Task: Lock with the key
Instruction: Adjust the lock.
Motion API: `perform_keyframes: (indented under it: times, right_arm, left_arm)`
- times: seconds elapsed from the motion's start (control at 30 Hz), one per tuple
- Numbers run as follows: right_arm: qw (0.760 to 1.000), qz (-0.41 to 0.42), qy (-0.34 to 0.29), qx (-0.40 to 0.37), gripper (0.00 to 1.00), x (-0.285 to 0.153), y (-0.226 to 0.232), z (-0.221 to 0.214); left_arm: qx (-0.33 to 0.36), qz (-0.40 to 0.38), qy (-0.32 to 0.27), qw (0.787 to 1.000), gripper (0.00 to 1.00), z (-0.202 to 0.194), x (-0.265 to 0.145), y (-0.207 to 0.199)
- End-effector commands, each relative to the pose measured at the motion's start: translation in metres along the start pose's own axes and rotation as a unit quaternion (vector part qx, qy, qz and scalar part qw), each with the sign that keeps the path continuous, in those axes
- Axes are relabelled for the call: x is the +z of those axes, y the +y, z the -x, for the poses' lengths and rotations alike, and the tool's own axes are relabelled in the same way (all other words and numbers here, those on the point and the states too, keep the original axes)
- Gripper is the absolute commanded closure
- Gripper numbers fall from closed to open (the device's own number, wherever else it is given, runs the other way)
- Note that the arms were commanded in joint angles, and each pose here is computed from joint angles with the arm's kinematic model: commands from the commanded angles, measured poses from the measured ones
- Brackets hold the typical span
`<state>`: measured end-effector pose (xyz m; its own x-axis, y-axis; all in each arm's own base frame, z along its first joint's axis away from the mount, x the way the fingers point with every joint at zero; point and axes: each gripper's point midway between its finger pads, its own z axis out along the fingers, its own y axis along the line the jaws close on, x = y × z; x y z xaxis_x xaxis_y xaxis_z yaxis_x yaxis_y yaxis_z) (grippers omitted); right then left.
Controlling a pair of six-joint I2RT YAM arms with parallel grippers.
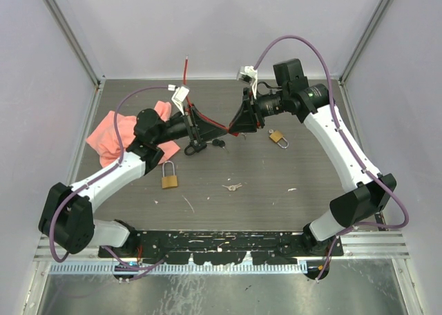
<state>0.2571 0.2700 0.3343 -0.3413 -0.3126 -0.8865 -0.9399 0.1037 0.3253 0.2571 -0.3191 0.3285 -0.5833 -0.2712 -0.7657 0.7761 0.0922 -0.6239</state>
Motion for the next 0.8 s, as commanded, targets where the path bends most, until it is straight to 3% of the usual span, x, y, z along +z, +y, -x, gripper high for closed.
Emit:
perform_keyframes:
  times: [0.0,0.1,0.2,0.33,0.43,0.57,0.7,0.77]
  right_arm:
    - [0.999,0.01,-0.021,-0.042,0.99,-0.005,0.013,0.021]
    - [0.999,0.013,-0.02,-0.04,0.99,-0.004,0.014,0.02]
    - [0.999,0.014,-0.019,-0.038,0.99,-0.004,0.014,0.019]
    - [0.999,0.015,-0.02,-0.039,0.99,-0.005,0.015,0.02]
    - [0.999,0.016,-0.021,-0.039,0.99,-0.005,0.015,0.02]
    - [0.999,0.02,-0.019,-0.035,0.99,-0.003,0.016,0.018]
    - [0.999,0.023,-0.02,-0.029,0.94,-0.003,0.016,0.018]
    - [0.999,0.023,-0.025,-0.029,0.8,-0.003,0.018,0.021]
  left_arm:
    - [0.04,-0.036,-0.013,0.998,0.76,0.02,0.004,-0.022]
    - [0.038,-0.047,-0.019,0.998,0.77,0.022,0.005,-0.025]
    - [0.038,-0.052,-0.025,0.998,0.67,0.024,0.005,-0.028]
    - [0.04,-0.06,-0.032,0.997,0.65,0.027,0.004,-0.032]
    - [0.038,-0.069,-0.037,0.996,0.73,0.028,0.005,-0.036]
    - [0.038,-0.075,-0.04,0.996,0.99,0.03,0.005,-0.037]
    - [0.033,-0.083,-0.042,0.995,1.0,0.029,0.004,-0.039]
    - [0.034,-0.083,-0.048,0.995,1.0,0.03,0.003,-0.04]
